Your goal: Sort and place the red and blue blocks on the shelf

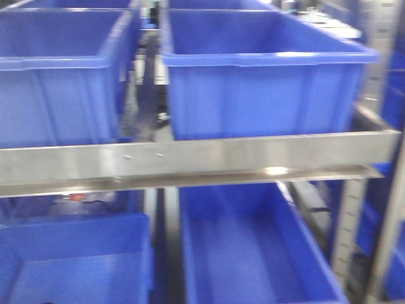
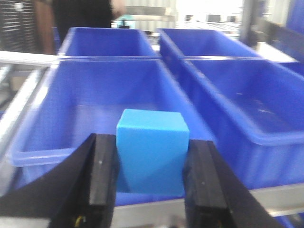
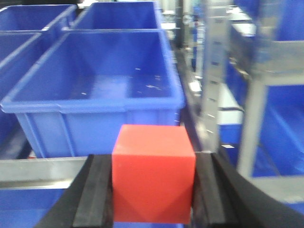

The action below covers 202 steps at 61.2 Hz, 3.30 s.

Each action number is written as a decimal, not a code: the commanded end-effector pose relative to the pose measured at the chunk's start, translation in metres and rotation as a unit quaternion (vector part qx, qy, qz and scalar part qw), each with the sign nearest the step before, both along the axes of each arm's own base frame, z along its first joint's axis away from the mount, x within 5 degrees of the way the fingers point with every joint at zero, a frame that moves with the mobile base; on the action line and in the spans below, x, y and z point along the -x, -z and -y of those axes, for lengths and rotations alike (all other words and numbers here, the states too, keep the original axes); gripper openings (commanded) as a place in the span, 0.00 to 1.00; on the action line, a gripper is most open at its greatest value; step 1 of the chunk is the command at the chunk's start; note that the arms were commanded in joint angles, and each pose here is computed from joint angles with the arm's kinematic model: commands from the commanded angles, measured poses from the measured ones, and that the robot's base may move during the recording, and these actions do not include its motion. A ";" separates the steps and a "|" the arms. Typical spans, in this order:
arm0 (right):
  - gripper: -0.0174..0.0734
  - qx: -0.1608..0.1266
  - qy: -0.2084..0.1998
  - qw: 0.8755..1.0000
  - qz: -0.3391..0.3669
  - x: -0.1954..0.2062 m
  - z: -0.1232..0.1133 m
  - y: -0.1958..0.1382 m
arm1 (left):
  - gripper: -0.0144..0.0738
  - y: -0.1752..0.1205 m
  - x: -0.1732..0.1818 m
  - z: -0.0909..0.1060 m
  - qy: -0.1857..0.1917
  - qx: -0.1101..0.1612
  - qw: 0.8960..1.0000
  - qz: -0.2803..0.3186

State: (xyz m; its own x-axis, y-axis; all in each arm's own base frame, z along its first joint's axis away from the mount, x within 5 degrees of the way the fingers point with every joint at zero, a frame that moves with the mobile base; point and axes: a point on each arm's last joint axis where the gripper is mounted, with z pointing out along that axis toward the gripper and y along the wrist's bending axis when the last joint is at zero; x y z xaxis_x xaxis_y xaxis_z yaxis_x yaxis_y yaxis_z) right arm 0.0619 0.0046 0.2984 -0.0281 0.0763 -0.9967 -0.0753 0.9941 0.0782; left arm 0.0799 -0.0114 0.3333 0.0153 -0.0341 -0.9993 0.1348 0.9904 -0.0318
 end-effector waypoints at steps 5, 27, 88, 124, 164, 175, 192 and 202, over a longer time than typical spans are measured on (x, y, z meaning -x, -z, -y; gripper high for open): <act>0.27 0.003 0.000 0.998 0.055 0.001 0.000 -0.016 | 0.30 -0.016 0.001 -0.002 -0.010 0.017 0.999 0.050; 0.27 0.003 0.000 0.998 0.055 0.001 0.000 -0.016 | 0.30 -0.016 0.001 -0.002 -0.010 0.017 0.999 0.050; 0.27 0.003 0.000 0.998 0.055 0.001 0.000 -0.016 | 0.30 -0.016 0.001 -0.002 -0.010 0.017 0.999 0.050; 0.27 0.003 0.000 0.998 0.055 0.001 0.000 -0.016 | 0.30 -0.016 0.001 -0.002 -0.010 0.017 0.999 0.050; 0.27 0.002 0.000 0.998 0.065 0.001 0.000 -0.018 | 0.30 -0.016 0.001 -0.002 -0.010 0.017 0.999 0.050; 0.25 0.002 0.000 0.998 0.063 0.001 0.000 -0.018 | 0.30 -0.016 0.001 -0.002 -0.010 0.017 0.999 0.050; 0.25 0.003 0.000 0.998 0.058 -0.009 -0.001 -0.029 | 0.30 -0.015 -0.009 0.001 0.002 0.009 1.000 0.020; 0.25 0.004 -0.001 0.999 0.047 -0.030 -0.003 -0.042 | 0.30 -0.024 -0.026 0.012 0.044 0.005 0.999 -0.002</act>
State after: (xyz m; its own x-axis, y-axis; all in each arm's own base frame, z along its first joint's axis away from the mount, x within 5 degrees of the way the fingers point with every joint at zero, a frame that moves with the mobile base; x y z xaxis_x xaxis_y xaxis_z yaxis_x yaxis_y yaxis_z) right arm 0.0819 0.0064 0.3146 -0.0547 0.0738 -0.9958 -0.0742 0.9942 0.0777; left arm 0.0970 -0.0189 0.3352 -0.0691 -0.0242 -0.9973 0.1930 0.9805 -0.0372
